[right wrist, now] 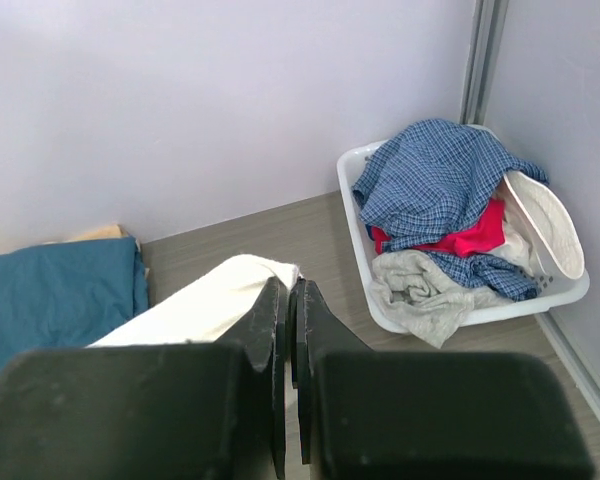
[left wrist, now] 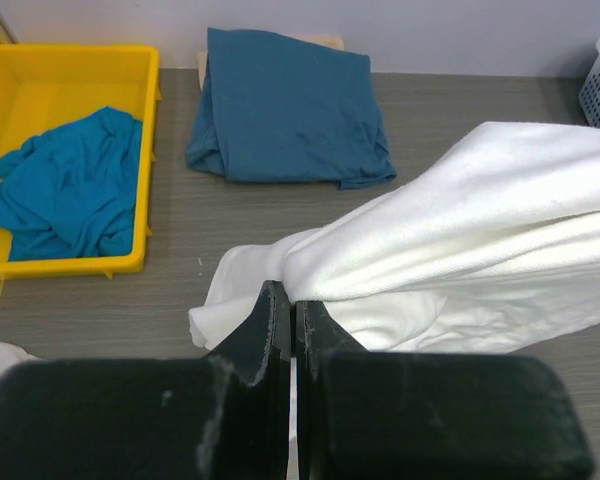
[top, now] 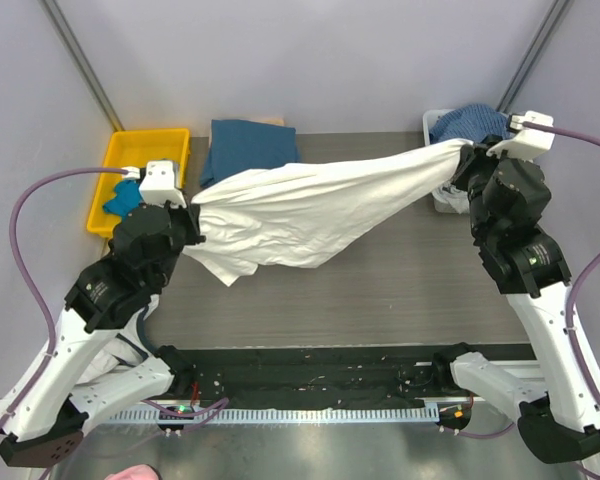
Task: Fold and stack the t-shirts
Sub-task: Flatten the tshirt out
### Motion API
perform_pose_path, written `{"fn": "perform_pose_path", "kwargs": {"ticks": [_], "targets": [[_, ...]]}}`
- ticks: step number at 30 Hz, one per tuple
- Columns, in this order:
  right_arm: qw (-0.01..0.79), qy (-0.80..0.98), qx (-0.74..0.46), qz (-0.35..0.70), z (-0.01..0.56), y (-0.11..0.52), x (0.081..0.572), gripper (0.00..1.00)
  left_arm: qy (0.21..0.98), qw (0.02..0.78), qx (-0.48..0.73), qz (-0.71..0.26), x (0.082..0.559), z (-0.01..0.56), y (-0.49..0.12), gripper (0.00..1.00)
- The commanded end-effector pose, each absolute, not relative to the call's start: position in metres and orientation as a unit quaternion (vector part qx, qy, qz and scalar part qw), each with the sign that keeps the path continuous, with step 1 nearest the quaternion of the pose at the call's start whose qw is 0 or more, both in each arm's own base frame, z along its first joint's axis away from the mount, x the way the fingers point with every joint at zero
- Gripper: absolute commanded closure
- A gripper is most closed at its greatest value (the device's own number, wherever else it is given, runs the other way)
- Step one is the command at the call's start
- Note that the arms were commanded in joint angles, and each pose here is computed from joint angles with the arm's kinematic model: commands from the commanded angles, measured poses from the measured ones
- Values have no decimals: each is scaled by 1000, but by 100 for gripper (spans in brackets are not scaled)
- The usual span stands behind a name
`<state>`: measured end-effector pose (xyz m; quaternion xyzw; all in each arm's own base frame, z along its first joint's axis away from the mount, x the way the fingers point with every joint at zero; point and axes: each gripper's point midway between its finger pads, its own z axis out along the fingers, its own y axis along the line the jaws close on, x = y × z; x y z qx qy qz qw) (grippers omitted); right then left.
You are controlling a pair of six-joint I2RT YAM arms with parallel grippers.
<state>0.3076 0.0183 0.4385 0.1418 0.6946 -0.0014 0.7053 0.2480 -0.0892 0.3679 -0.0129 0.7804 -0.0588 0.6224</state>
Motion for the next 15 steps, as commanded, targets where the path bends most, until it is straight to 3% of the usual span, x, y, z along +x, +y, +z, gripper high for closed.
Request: {"fn": "perform_pose_path", "kwargs": {"ticks": [1,9,15], "targets": [[728,671,140,0,472,8,283,99,770,635,-8,-60,234,387,-76,100],[691,705,123,95,451,31,249,99,804,567,-6,-180,202,346,-104,100],[638,751,161,60,374,30,279,99,827,543,-22,-145,228,279,-117,100]]}}
